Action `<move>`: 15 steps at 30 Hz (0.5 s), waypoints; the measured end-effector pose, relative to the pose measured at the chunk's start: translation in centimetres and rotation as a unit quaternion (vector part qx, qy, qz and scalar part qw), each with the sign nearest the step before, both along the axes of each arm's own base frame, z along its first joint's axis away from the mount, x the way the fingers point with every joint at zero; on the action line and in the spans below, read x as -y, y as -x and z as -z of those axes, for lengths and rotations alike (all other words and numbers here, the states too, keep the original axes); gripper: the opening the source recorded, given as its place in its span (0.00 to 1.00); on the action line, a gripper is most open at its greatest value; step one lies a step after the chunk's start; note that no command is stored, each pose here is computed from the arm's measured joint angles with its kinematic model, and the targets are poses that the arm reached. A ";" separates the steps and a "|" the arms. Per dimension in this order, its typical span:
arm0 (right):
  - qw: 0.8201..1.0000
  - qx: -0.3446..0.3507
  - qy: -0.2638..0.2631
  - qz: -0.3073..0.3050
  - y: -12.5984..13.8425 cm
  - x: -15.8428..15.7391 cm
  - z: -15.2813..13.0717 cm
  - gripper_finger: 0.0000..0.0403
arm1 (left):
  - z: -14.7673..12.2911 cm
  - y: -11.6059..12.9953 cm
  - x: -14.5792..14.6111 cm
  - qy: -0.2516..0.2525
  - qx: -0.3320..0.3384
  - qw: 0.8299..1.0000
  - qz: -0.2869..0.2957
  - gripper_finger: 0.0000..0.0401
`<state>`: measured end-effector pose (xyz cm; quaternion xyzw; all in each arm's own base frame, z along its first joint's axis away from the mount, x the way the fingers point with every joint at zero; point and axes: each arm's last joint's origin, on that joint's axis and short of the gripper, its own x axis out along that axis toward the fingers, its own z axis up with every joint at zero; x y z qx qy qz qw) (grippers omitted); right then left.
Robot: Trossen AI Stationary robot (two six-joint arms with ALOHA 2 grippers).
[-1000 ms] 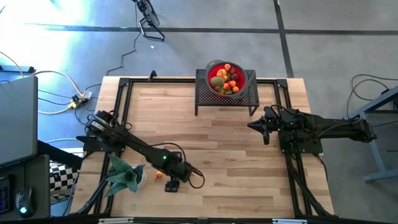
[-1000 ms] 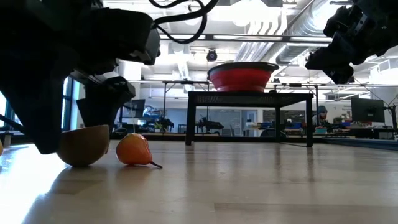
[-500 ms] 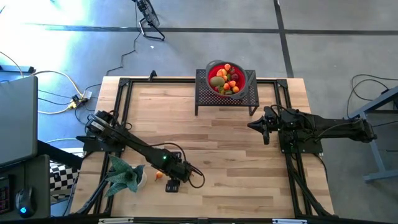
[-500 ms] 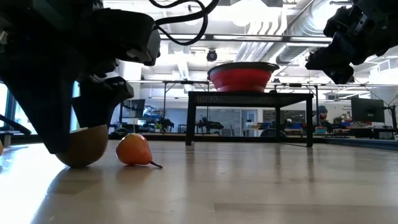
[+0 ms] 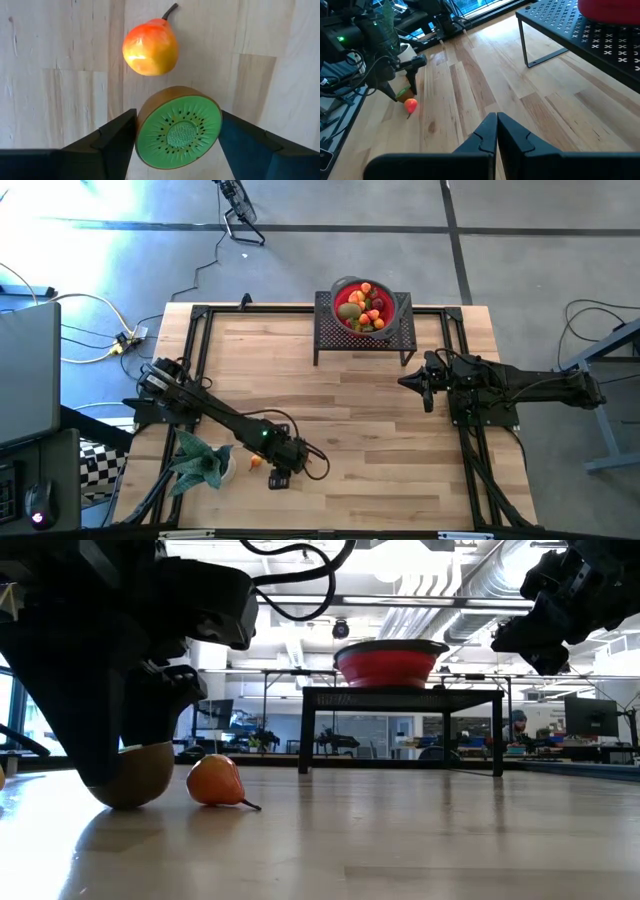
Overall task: Pick & Place Fruit
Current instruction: Put the half kiwi into the strainer on the shelf
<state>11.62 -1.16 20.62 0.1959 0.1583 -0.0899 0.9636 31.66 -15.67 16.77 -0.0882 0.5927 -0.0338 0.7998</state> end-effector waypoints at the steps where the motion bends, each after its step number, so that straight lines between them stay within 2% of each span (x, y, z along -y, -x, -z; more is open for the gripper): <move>1: 1.000 0.000 0.000 0.000 0.0 0.0 0.0 0.01 | 0.0 0.0 0.0 0.000 0.000 1.000 0.000 0.64; 10: 1.000 0.000 -0.001 0.000 0.0 0.0 0.0 0.01 | 0.0 0.1 0.1 0.014 -0.008 1.000 -0.007 0.64; 15: 1.000 0.000 -0.001 -0.001 0.0 0.0 0.0 0.01 | -0.9 -0.1 0.1 0.016 -0.004 1.000 -0.008 0.64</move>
